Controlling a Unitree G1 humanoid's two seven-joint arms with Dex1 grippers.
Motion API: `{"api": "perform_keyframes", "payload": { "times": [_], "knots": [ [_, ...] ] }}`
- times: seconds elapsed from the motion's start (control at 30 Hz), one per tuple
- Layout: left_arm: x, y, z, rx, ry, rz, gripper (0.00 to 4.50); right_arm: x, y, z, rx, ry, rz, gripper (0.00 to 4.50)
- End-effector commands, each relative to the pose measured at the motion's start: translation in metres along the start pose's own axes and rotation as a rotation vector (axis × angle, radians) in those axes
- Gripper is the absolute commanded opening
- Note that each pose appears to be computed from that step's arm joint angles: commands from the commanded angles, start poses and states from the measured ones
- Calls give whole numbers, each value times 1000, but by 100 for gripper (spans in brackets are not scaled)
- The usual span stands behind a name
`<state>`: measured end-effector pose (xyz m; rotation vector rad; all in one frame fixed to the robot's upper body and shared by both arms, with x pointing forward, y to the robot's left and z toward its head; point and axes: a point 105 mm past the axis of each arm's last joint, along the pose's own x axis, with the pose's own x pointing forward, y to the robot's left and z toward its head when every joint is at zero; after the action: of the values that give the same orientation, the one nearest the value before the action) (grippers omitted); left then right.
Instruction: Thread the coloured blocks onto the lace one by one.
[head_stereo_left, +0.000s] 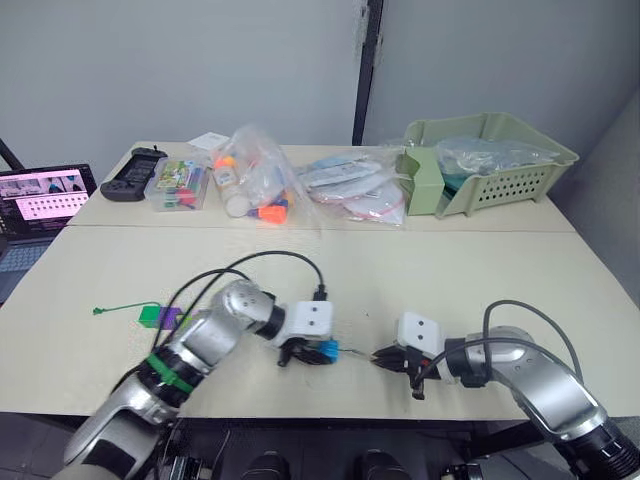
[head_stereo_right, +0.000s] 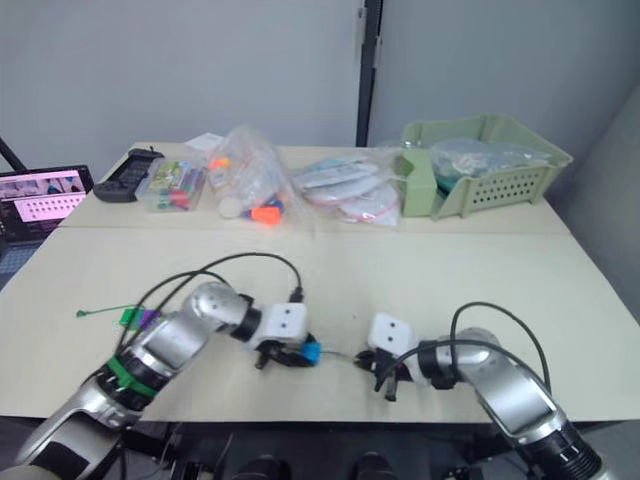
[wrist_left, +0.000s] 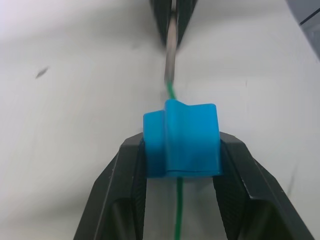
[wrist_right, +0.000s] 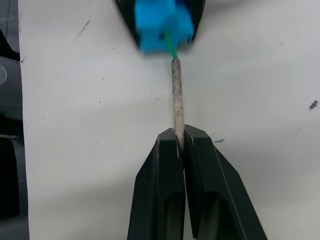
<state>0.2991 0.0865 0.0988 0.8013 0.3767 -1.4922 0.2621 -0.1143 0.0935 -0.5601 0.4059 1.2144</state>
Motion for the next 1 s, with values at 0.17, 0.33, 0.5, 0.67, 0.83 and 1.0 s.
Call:
{"api": "perform_keyframes", "payload": {
  "times": [0.17, 0.33, 0.5, 0.67, 0.83, 1.0],
  "knots": [
    [-76, 5, -60, -76, 122, 70, 132, -1, -1, 17, -53, -12, 20, 0],
    [-92, 7, -78, -77, 168, 92, 132, 0, -5, 18, -61, -11, 18, 0],
    [-87, 10, -79, -74, 164, 111, 182, 2, -6, 20, -60, -15, 18, 0],
    [-92, 12, -82, -17, 246, 101, 365, 2, -4, 21, -48, -25, 20, 0],
    [-104, 24, -62, 11, 227, 125, 446, 4, -3, 23, -39, -37, 14, 0],
    [-123, 20, -49, 16, 348, 58, 446, 7, -3, 25, -36, -43, 9, 0]
  ]
}}
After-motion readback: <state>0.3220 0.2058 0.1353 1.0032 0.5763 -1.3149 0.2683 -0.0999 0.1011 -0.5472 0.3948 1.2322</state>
